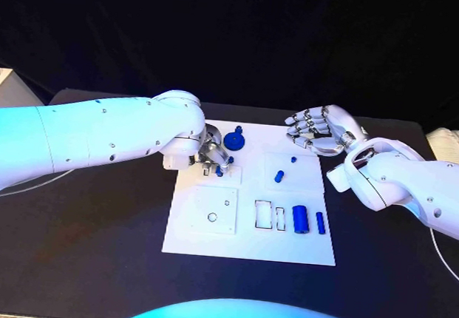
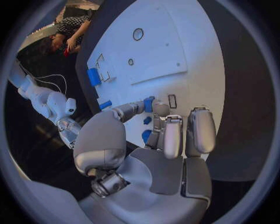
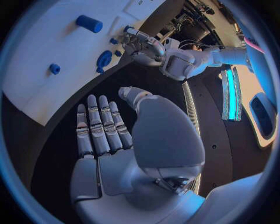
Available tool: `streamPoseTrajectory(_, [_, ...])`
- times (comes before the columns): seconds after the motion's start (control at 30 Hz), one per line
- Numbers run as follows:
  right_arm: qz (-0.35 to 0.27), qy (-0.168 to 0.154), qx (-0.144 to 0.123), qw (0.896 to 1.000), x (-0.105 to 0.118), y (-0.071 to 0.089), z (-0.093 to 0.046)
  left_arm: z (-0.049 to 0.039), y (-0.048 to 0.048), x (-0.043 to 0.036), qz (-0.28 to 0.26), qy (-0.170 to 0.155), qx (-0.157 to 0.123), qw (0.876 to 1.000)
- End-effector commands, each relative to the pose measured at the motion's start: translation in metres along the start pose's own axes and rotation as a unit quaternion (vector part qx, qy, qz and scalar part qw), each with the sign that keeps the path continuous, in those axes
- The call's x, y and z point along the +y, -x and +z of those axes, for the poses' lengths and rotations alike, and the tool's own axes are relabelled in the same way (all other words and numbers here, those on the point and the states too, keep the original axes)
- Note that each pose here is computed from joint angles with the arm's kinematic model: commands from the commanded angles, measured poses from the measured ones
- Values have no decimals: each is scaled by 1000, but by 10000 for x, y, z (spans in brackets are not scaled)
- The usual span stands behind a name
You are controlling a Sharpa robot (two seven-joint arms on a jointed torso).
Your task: Assemble the parts on the task board
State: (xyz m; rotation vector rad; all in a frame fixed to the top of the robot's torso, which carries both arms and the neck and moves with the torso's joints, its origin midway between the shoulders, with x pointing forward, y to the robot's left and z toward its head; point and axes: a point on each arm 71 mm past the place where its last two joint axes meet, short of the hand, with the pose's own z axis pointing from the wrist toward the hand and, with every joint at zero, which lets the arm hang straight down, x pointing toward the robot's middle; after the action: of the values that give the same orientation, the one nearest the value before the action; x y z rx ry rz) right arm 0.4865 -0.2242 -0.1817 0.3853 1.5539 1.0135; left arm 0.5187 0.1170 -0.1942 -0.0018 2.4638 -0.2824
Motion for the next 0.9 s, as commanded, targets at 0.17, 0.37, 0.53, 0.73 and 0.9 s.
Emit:
streamPoseTrajectory(0.17, [-3,7,6,1000,17,-12,-7,58,-83,-4,4,3,24,1000])
streamPoseTrajectory(0.37, [-3,7,6,1000,20,-12,-9,70,-75,-7,2,4,26,1000])
streamPoseTrajectory(0.53, [-3,8,6,1000,23,-11,-10,76,-72,-10,1,4,27,1000])
streamPoseTrajectory(0.73, [-3,8,5,1000,25,-10,-12,80,-64,0,-1,5,26,1000])
streamPoseTrajectory(0.9, [-3,8,6,1000,27,-10,-15,81,-61,5,-1,5,26,1000])
